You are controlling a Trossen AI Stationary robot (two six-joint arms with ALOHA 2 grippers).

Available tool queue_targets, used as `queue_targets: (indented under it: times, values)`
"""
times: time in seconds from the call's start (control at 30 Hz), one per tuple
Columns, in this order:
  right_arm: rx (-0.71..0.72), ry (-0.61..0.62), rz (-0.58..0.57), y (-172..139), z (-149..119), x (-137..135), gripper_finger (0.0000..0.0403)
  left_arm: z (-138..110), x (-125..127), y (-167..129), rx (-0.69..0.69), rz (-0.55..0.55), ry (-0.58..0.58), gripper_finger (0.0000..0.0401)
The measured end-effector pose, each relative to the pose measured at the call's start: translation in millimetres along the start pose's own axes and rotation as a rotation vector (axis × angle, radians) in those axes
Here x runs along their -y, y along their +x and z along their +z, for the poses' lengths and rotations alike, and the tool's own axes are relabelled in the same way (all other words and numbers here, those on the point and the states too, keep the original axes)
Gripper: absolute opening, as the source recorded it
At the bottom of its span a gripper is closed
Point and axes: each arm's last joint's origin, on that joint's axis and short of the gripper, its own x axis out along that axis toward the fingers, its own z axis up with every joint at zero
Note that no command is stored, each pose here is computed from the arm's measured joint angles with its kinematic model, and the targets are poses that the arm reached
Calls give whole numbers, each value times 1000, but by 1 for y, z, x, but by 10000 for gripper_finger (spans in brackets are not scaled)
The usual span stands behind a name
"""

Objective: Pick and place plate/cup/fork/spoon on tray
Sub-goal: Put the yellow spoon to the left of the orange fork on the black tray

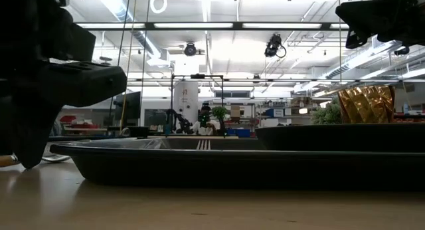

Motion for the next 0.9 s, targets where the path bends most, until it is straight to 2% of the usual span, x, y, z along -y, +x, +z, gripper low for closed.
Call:
queue_targets:
  times: [0.13,0.33,0.67,0.9]
  values:
    - [0,0,0,0,0,0,45,-2,1,0,-11,-17,13,112]
    - [0,0,0,0,0,0,45,-2,2,-1,-18,-31,39,41]
    - [0,0,0,0,0,0,45,-2,3,-2,-7,-47,14,42]
    - [0,0,0,0,0,0,45,3,5,-14,30,-35,11,41]
